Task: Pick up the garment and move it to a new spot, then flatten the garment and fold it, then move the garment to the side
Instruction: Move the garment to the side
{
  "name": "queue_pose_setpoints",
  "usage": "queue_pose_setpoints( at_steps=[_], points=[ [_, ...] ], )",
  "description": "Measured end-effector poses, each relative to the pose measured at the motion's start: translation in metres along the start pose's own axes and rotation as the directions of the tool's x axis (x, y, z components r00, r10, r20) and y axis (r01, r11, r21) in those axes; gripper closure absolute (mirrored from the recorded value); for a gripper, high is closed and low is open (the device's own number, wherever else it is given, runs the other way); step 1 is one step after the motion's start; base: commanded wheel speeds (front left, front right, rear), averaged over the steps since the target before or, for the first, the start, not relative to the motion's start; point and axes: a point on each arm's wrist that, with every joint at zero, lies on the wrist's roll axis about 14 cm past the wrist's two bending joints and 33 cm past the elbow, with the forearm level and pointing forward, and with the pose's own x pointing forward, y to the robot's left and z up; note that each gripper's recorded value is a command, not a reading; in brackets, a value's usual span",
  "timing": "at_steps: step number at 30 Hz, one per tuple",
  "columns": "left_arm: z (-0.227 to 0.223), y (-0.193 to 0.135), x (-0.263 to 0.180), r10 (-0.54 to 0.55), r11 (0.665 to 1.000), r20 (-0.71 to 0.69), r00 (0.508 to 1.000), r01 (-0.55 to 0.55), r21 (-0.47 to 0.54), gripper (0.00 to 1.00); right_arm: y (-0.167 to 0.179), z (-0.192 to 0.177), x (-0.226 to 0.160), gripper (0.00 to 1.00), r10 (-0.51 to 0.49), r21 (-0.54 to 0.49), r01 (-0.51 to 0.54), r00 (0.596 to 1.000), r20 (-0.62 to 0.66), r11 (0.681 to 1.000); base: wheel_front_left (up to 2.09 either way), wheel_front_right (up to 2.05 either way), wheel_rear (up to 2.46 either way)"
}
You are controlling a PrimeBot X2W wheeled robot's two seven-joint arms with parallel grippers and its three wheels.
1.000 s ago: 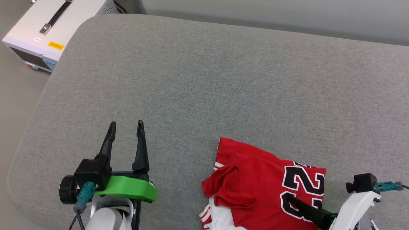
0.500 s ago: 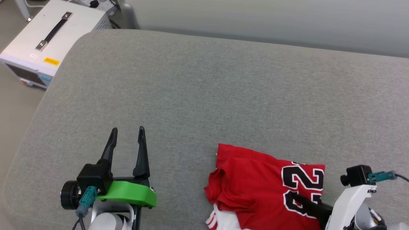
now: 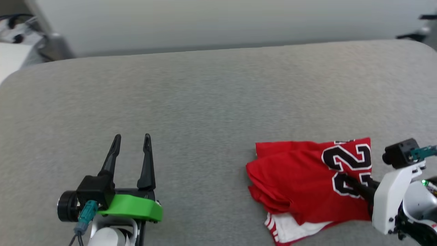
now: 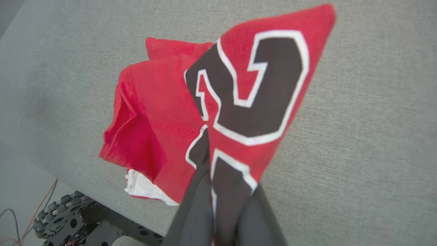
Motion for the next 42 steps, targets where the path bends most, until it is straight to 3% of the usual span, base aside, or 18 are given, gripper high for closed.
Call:
queue_pose_setpoints(
  at_steps=[8,12,17,23,29,31,36,37,39,40,41,42],
  points=[
    [-0.003,-0.071,0.048,-0.233,0.973,0.02,0.972,0.233,-0.004,0.0,-0.057,0.01,-0.036,1.0,-0.203,0.014,0.202,0.978,0.053,0.979,0.0,0.0,0.0],
    [-0.006,-0.106,0.069,-0.342,0.94,0.024,0.939,0.342,-0.011,0.0,-0.103,0.015,-0.052,1.0,-0.338,0.038,0.336,0.939,0.064,0.941,0.0,0.0,0.0],
    [-0.02,-0.134,0.092,-0.43,0.902,0.022,0.902,0.431,-0.031,0.0,-0.166,0.019,-0.067,1.0,-0.493,0.045,0.491,0.869,0.042,0.87,0.0,0.0,0.0],
    [-0.048,-0.15,0.107,-0.487,0.872,-0.009,0.873,0.485,-0.072,0.0,-0.232,0.019,-0.08,1.0,-0.641,0.004,0.641,0.768,-0.011,0.768,0.0,0.0,0.0],
    [-0.074,-0.146,0.122,-0.489,0.869,-0.023,0.872,0.484,-0.103,0.0,-0.289,0.032,-0.084,1.0,-0.739,-0.051,0.738,0.673,-0.002,0.673,0.0,0.0,0.0],
    [-0.08,-0.144,0.127,-0.488,0.868,-0.022,0.872,0.484,-0.109,0.0,-0.303,0.033,-0.077,1.0,-0.758,-0.056,0.757,0.652,0.006,0.651,0.0,0.0,0.0],
    [-0.097,-0.131,0.135,-0.469,0.88,-0.037,0.882,0.463,-0.108,0.0,-0.323,0.025,-0.05,1.0,-0.773,-0.069,0.772,0.634,0.014,0.632,0.0,0.0,0.0],
    [-0.102,-0.127,0.135,-0.464,0.883,-0.048,0.885,0.457,-0.107,0.0,-0.325,0.02,-0.043,0.94,-0.774,-0.07,0.772,0.633,0.006,0.631,0.0,0.0,0.0],
    [-0.11,-0.121,0.135,-0.454,0.889,-0.064,0.889,0.446,-0.104,0.0,-0.328,0.008,-0.031,0.56,-0.775,-0.072,0.772,0.632,-0.019,0.631,0.0,0.0,0.0],
    [-0.115,-0.117,0.134,-0.447,0.893,-0.076,0.891,0.439,-0.102,0.0,-0.33,0.005,-0.025,0.22,-0.775,-0.071,0.772,0.632,-0.02,0.631,0.0,0.0,0.0],
    [-0.119,-0.113,0.133,-0.44,0.897,-0.086,0.894,0.432,-0.099,0.0,-0.332,0.003,-0.021,0.0,-0.779,-0.069,0.776,0.627,-0.016,0.627,0.0,0.0,0.0],
    [-0.122,-0.11,0.133,-0.434,0.9,-0.096,0.896,0.426,-0.096,0.0,-0.334,0.002,-0.02,0.0,-0.784,-0.07,0.782,0.62,-0.014,0.62,0.0,0.0,0.0]
  ],
)
